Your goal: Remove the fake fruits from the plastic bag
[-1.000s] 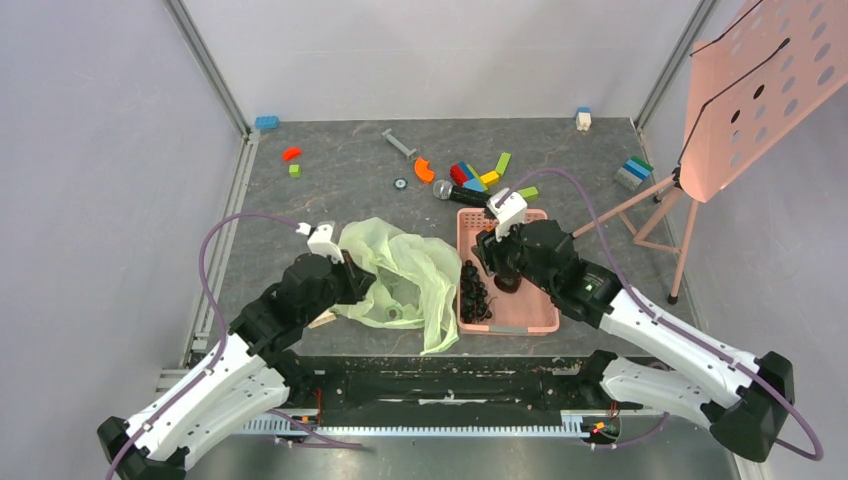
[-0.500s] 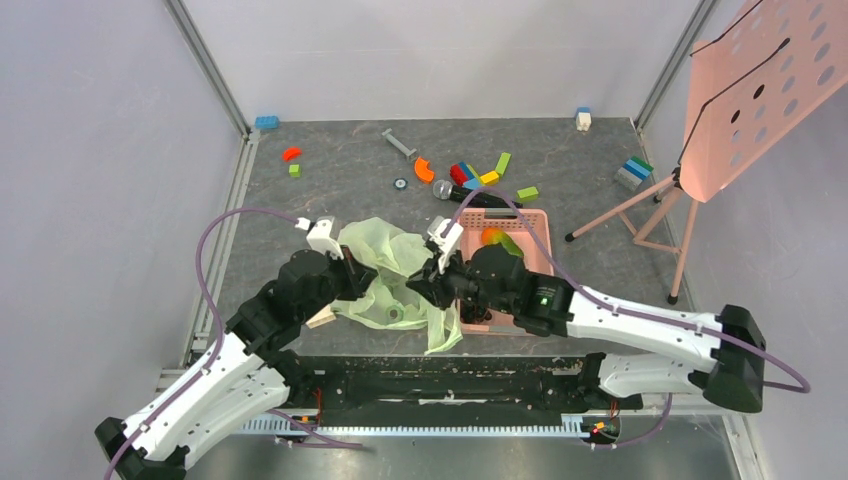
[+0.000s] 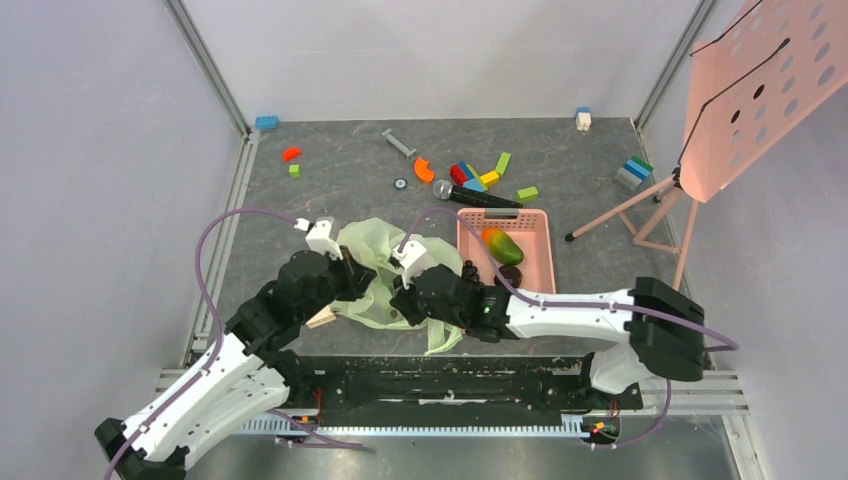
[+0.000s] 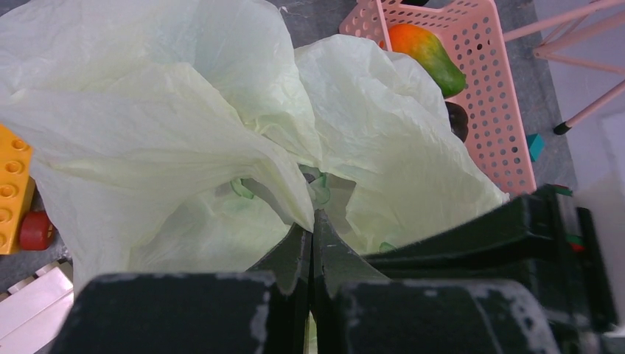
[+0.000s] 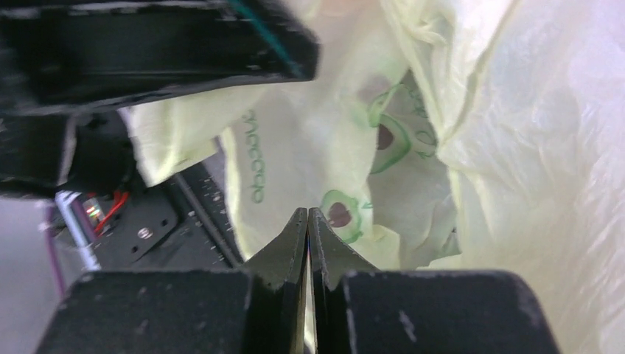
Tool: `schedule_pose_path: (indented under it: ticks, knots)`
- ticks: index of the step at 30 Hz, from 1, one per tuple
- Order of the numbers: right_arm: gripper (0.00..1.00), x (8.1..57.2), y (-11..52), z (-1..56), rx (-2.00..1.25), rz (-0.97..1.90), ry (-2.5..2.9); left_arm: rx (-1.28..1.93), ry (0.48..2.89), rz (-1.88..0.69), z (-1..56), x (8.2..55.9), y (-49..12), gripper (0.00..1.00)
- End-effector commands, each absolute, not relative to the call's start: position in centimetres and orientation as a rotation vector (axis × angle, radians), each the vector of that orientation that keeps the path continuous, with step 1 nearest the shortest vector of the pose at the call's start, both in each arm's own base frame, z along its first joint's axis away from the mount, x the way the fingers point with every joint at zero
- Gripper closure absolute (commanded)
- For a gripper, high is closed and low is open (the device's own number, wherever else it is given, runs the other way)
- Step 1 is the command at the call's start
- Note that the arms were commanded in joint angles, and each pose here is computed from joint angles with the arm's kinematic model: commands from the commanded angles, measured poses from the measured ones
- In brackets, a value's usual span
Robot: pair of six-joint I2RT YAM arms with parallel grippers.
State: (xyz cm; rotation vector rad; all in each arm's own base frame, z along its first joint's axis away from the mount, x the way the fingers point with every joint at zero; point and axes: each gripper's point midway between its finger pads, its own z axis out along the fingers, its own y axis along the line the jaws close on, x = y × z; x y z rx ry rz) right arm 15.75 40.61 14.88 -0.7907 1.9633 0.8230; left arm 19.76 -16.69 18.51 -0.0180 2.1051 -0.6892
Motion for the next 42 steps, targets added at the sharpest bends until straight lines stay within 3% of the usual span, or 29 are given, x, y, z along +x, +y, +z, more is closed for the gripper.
schedule_pose_path:
  ticks: [1, 7, 20, 25, 30, 42]
  knots:
    - [0.95, 19.0, 42.3, 16.4, -0.636, 0.747, 1.920, -0.029, 2.057, -0.654, 20.1, 20.1, -15.9, 0.98]
    - [0.94, 21.3, 44.4, 14.3, -0.637, 0.629, 1.936, -0.037, 2.058, -0.611, 20.3, 20.0, -15.0, 0.98]
    - [0.88, 28.8, 43.0, 12.1, -0.494, 0.499, 1.951, -0.053, 2.064, -0.554, 20.4, 20.7, -14.6, 0.98]
    - [0.81, 31.5, 43.3, 12.2, -0.478, 0.520, 1.932, -0.061, 2.075, -0.527, 20.1, 21.3, -14.6, 0.98]
    - [0.65, 33.2, 44.1, 12.8, -0.474, 0.566, 1.898, -0.074, 2.093, -0.481, 19.7, 21.9, -14.5, 0.98]
    - [0.44, 35.3, 46.5, 13.2, -0.425, 0.700, 1.802, -0.054, 2.096, -0.493, 19.9, 22.4, -15.3, 0.98]
